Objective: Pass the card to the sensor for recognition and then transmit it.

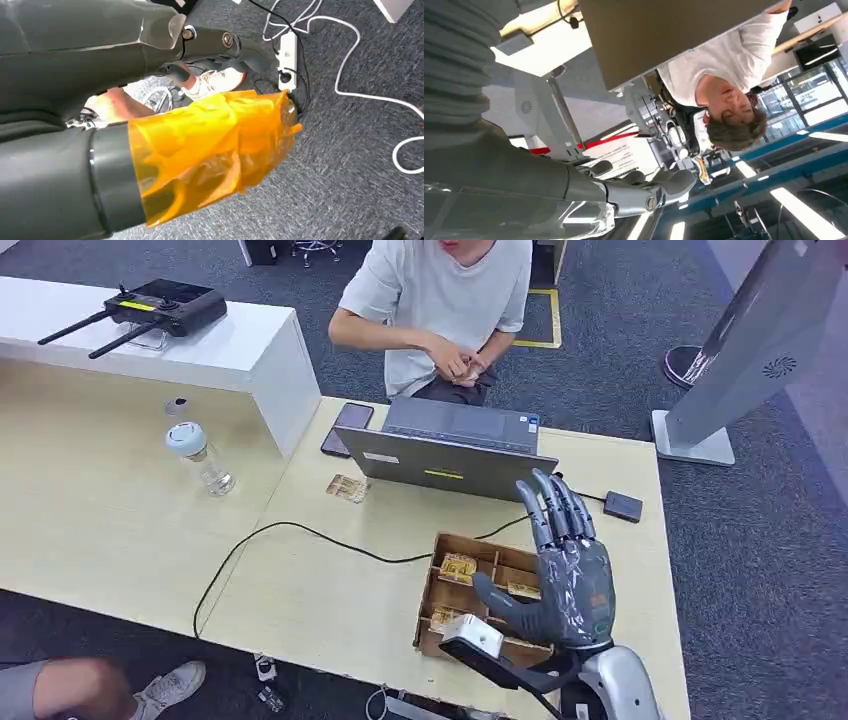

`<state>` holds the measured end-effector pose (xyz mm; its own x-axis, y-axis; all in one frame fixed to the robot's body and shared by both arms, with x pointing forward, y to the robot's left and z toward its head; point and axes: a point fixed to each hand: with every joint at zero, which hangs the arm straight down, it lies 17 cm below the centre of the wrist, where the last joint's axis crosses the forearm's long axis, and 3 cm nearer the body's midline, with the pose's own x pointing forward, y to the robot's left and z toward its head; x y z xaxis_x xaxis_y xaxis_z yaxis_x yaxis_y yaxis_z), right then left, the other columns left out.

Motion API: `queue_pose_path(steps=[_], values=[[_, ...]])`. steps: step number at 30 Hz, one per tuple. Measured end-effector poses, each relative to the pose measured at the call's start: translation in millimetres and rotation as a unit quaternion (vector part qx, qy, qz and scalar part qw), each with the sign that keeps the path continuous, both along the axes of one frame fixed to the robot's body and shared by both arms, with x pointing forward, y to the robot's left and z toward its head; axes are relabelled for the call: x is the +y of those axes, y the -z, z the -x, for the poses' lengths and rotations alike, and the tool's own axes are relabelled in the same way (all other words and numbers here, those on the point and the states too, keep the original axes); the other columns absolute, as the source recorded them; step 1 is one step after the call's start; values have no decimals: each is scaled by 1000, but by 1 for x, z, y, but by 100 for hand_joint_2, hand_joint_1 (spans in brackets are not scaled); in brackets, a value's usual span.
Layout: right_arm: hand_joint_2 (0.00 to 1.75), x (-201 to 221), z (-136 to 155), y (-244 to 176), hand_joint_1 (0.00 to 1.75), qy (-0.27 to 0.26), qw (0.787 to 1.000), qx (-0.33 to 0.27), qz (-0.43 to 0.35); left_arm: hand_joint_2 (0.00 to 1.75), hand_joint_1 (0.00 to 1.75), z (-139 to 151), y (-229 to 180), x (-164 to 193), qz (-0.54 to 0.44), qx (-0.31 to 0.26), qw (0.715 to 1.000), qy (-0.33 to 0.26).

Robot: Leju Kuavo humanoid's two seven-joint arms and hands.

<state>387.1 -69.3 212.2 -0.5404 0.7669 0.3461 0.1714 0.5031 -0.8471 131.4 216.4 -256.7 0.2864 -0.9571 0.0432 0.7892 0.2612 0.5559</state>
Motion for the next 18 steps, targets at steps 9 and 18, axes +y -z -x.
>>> queue_pose_path(steps=[9, 18], values=[[175, -3, 6, 13, 0, 4, 1000, 15, -2, 0, 0, 0, 0, 2, -4, -2, 1000, -4], [175, -5, 7, 29, 0, 6, 999, 32, 5, 0, 0, 0, 0, 2, -4, -3, 1000, -5]])
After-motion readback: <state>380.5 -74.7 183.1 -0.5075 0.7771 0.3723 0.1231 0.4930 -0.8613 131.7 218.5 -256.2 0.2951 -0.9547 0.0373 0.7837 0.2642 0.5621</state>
